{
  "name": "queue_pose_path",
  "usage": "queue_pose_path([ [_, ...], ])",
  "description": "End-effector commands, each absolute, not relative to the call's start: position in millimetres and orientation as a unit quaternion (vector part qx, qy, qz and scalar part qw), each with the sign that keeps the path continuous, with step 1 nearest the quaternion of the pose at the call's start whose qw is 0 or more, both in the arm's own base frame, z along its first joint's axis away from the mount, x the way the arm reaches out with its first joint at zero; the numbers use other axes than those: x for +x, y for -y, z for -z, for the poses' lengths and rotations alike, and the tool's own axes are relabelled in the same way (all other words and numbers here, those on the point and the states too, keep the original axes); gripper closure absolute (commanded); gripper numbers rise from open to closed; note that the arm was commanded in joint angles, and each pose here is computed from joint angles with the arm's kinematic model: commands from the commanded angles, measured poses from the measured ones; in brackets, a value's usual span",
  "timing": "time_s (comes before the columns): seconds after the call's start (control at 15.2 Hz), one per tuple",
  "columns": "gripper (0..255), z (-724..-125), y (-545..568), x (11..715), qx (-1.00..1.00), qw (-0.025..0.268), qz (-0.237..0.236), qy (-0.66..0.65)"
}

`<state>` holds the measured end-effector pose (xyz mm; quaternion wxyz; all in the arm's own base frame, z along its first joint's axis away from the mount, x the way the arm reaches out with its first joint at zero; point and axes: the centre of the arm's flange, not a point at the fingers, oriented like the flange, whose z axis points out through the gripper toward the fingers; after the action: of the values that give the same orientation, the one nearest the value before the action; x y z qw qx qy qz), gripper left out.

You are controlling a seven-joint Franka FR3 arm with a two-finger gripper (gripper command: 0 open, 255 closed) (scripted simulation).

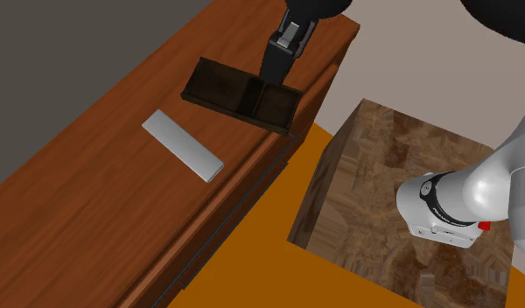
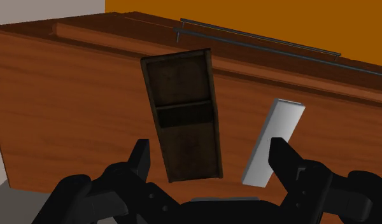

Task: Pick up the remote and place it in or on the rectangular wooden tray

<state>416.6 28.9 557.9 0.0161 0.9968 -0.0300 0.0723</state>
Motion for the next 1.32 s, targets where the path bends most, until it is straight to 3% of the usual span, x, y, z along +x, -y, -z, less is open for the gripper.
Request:
queue_pose_path([
  [0.0, 0, -541.6, -40.0, 437.8, 0.997, 0.015, -0.066, 0.031],
  [1.25, 0, -382.5, -154.0, 609.2, 0.999, 0.01, -0.008, 0.038],
])
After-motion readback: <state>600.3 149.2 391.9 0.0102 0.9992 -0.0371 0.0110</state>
